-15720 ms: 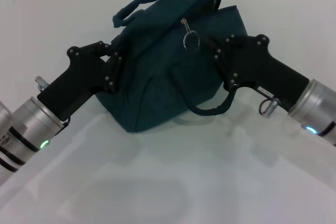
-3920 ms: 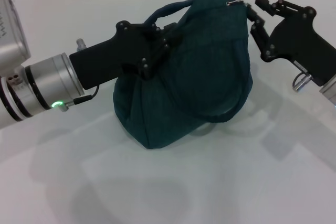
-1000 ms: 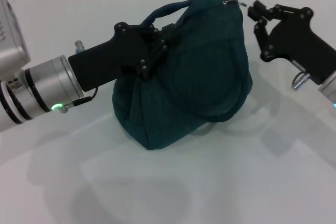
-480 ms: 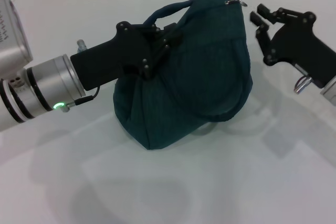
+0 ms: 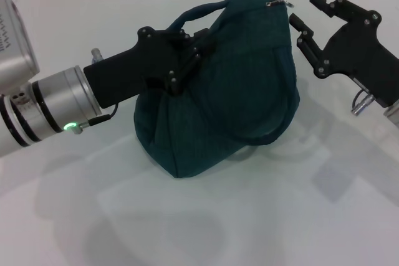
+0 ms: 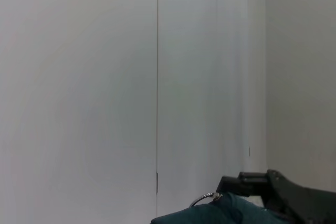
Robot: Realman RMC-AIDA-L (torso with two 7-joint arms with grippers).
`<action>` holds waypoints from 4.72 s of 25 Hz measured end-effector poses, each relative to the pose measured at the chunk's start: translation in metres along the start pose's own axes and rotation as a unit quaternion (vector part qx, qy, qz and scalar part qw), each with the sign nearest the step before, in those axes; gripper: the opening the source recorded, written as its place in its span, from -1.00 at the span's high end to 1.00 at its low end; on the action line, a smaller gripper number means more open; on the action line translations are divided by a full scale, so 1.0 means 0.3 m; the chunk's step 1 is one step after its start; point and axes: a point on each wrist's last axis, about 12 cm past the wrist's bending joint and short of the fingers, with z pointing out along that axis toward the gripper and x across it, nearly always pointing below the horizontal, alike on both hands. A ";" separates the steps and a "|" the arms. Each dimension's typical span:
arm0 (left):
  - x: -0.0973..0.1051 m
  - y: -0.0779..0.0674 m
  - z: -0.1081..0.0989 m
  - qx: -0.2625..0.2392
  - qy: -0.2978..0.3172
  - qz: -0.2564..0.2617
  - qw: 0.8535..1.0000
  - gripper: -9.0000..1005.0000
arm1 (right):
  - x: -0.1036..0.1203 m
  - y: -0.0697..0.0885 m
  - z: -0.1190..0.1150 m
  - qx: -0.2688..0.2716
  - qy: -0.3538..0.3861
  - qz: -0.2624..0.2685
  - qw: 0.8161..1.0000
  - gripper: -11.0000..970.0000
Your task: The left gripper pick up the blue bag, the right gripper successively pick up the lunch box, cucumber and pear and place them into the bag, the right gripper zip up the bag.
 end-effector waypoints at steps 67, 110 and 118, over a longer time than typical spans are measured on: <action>-0.002 0.004 0.007 0.001 0.001 0.012 1.000 0.83 | 0.012 -0.002 0.103 -0.029 0.029 -0.008 0.999 0.70; 0.014 0.025 -0.005 -0.059 -0.037 -0.006 0.998 0.83 | 0.114 -0.039 -0.030 0.029 0.126 0.064 0.990 0.69; 0.041 0.024 -0.041 -0.130 -0.088 -0.047 0.986 0.70 | 0.108 -0.052 -0.018 0.036 0.118 0.081 0.989 0.59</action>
